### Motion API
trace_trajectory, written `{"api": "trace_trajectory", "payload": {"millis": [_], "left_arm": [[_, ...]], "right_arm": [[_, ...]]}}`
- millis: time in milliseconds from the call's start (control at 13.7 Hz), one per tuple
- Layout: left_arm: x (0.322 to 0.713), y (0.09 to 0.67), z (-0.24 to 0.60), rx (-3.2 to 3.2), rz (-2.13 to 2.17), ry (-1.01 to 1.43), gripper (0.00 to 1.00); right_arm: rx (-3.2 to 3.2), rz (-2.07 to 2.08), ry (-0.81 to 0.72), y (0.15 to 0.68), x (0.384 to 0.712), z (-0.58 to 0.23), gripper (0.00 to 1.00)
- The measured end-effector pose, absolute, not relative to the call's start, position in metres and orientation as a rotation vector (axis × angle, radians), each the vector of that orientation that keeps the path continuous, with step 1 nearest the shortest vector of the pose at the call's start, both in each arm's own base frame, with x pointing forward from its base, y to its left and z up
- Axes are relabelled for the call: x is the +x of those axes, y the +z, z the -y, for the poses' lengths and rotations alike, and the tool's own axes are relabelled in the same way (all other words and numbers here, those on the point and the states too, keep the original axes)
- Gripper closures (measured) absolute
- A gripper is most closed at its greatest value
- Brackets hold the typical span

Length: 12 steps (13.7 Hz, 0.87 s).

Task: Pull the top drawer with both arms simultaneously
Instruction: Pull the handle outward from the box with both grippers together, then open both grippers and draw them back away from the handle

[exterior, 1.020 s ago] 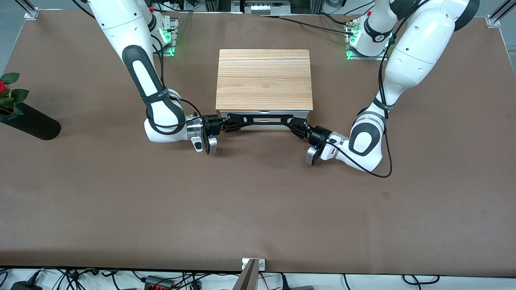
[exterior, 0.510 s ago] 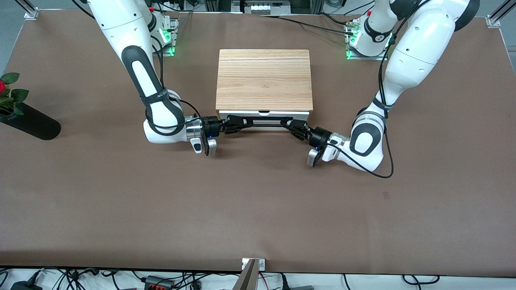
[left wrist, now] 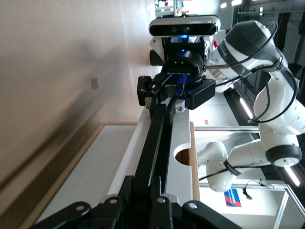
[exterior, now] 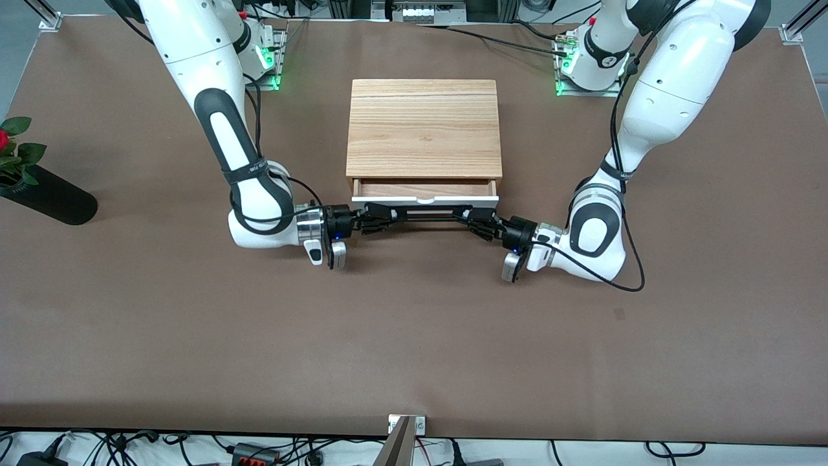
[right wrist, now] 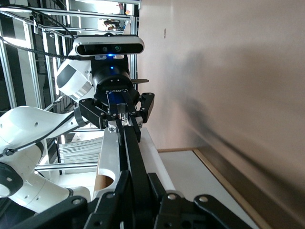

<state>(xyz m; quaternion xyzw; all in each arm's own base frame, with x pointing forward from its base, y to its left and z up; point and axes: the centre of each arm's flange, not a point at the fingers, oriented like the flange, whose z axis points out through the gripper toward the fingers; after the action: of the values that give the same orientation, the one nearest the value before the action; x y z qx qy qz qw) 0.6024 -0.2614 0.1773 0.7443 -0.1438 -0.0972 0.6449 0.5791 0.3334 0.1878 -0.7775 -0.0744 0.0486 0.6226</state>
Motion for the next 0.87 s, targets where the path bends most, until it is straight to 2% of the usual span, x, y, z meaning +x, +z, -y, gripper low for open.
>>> {"api": "trace_trajectory", "payload": {"millis": [364, 510, 583, 656, 874], "left_arm": [[0.616, 0.181, 0.262, 1.706, 0.326, -0.182, 0.82], [0.615, 0.176, 0.258, 1.703, 0.317, -0.194, 0.82], [0.615, 0.176, 0.258, 1.702, 0.316, -0.196, 0.82], [0.615, 0.175, 0.257, 1.702, 0.316, -0.196, 0.77], [0.620, 0.178, 0.254, 1.703, 0.322, -0.179, 0.48]], "right_arm": [[-1.774, 0.175, 0.089, 0.188, 0.595, -0.330, 0.79], [-1.796, 0.149, 0.045, 0.191, 0.609, -0.313, 0.63], [-1.797, 0.138, 0.026, 0.193, 0.617, -0.302, 0.52], [-1.796, 0.131, 0.014, 0.195, 0.622, -0.294, 0.43], [-1.816, 0.146, 0.010, 0.196, 0.625, -0.287, 0.10]]}}
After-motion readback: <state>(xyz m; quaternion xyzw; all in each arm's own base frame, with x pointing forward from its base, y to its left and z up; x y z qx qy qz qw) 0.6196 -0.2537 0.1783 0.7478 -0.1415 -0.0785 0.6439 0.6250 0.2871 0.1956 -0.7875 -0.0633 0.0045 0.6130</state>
